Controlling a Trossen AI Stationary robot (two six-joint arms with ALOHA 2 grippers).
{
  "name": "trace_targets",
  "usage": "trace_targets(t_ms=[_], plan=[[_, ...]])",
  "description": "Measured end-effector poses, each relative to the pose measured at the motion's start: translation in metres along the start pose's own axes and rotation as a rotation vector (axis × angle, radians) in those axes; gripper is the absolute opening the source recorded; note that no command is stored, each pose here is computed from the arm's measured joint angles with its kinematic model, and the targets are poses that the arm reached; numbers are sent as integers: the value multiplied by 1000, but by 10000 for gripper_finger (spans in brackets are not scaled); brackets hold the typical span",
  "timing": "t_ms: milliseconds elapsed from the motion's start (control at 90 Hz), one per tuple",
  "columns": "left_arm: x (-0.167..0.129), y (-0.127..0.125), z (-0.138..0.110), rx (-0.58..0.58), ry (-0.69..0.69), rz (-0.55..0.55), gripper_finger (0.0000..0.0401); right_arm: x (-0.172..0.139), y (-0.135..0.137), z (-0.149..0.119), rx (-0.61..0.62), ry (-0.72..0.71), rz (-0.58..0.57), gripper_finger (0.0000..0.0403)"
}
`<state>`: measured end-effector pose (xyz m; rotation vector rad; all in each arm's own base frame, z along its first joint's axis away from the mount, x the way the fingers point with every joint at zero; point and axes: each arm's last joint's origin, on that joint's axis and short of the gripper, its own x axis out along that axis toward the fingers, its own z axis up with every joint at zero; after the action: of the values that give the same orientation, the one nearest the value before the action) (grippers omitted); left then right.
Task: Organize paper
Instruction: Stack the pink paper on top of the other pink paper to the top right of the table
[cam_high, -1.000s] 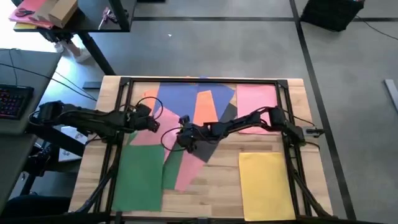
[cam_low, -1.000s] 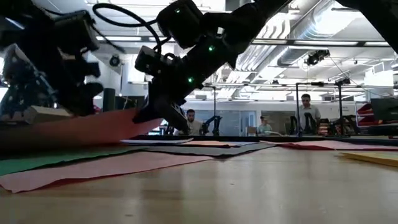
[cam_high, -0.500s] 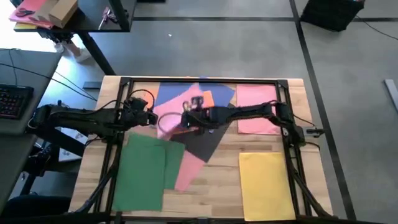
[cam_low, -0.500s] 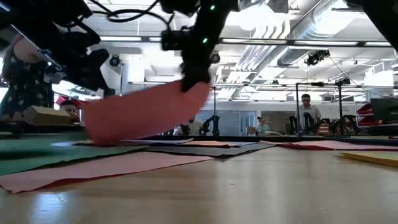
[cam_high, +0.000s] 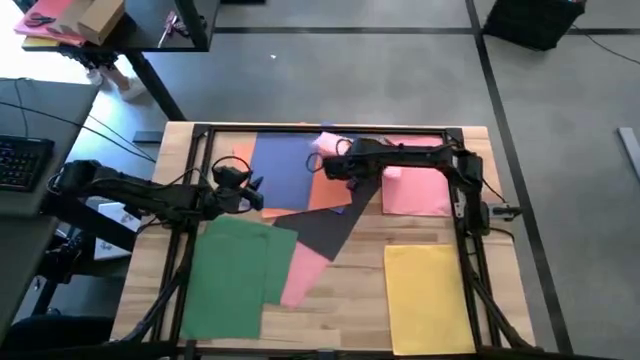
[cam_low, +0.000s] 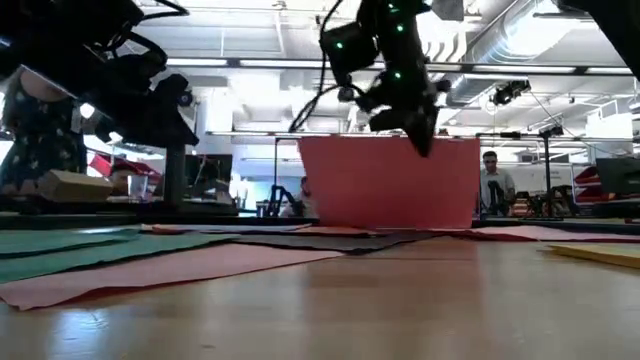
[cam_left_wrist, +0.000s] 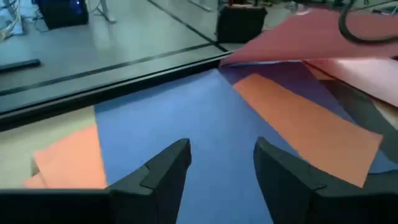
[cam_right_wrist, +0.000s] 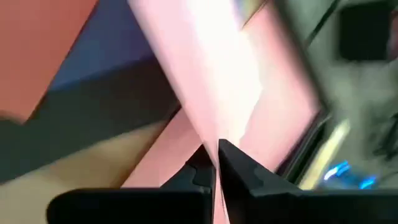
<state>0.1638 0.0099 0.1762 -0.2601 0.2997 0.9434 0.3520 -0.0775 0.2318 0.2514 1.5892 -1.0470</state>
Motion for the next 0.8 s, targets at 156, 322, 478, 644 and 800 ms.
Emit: trace_targets(t_ms=[156,322,478,644,800], plan=[[0,-1,0,38,15,-28,168,29,13,-22,91,155,-23,0],[0,-1,0,49,15,-27,168,51,26,-43,194,334,30,0],[1,-1,1,58,-3,-14,168,49,50,-43,236,337,249,0],[2,-3,5,44,-20,-35,168,36,59,-25,293,224,410,0],[2,-4,6,39,-17,-52,168,47,42,-7,411,204,372,0]])
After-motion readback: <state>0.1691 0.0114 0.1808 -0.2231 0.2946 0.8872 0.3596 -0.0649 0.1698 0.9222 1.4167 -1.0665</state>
